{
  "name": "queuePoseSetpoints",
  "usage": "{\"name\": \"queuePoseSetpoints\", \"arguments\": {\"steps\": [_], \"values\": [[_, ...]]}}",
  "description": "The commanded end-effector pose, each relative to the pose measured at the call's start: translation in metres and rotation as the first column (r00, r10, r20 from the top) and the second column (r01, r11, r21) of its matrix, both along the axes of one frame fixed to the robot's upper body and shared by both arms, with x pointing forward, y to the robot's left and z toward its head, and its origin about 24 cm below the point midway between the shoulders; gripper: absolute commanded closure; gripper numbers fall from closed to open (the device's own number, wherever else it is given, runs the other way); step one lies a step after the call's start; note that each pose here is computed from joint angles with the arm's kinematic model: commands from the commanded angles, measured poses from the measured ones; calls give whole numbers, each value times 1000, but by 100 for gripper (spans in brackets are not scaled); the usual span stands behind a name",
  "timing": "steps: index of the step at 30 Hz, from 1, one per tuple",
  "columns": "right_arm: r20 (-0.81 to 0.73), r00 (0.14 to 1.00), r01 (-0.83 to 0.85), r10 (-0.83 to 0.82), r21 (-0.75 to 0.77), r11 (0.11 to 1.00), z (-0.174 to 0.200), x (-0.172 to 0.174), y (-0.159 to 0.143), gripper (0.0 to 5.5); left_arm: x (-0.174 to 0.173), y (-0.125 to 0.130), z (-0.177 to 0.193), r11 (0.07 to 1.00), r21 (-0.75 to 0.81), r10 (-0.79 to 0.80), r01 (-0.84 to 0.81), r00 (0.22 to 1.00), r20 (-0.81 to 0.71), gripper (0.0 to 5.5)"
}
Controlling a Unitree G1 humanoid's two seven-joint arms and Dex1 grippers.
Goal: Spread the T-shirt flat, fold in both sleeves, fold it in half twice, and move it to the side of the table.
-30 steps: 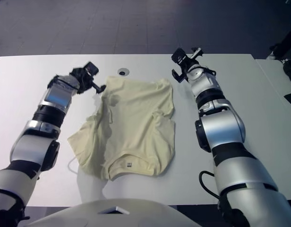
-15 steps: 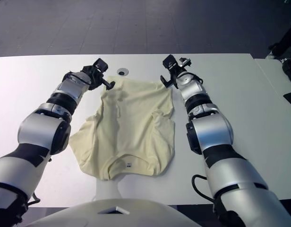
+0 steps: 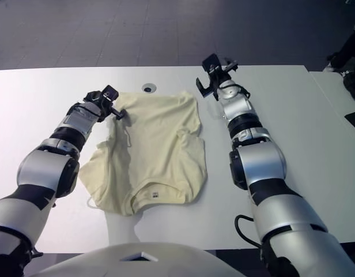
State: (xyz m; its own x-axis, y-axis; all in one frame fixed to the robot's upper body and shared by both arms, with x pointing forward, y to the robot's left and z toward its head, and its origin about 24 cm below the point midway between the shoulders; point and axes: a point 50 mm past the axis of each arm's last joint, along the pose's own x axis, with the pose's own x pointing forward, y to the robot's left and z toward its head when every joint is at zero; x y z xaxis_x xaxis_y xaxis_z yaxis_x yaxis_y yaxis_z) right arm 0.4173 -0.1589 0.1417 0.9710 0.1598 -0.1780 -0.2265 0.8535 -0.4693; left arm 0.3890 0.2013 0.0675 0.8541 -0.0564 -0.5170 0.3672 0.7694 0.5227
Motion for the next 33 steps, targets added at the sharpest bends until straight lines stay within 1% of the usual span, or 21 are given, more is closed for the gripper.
{"name": "queuePoseSetpoints", "arguments": {"steps": [1,2,4,6,7,9,11,14,17,23,26,30,33], "values": [[-61,997,-34,52,262,964,2,-9,-9,11,-8,3,-14,990,-141,27,-32,999,-37,10],[-93,993,-41,73,316,948,-1,-15,-13,11,-2,-3,-2,977,-211,13,-11,1000,9,10],[-185,974,-43,133,423,905,-11,-38,-23,11,9,-13,29,937,-341,-28,71,991,129,10],[-256,943,-49,213,524,850,-15,-68,-30,11,14,-11,67,899,-410,-44,154,964,264,10],[-277,932,-42,236,561,827,-13,-81,-32,11,10,-7,84,883,-432,-42,184,947,318,10],[-316,910,-15,268,621,784,-10,-107,-37,11,-11,5,113,857,-465,-20,222,916,401,10],[-371,880,8,298,638,770,-16,-130,-39,11,-42,16,127,853,-475,15,214,901,433,10],[-475,819,69,322,638,767,-36,-157,-39,11,-88,31,136,839,-530,153,124,881,448,10],[-553,761,118,339,632,766,-56,-173,-36,11,-112,32,141,824,-564,248,56,859,448,10],[-605,697,126,385,632,765,-72,-189,-22,11,-119,27,153,806,-590,277,45,852,444,10],[-616,687,135,386,630,765,-77,-193,-16,13,-120,24,153,806,-591,275,32,864,422,10],[-622,681,143,387,631,762,-79,-191,-8,73,-123,19,154,800,-600,280,13,876,393,10],[-623,694,158,360,620,768,-79,-184,-7,125,-124,15,156,795,-607,284,5,881,379,10]]}}
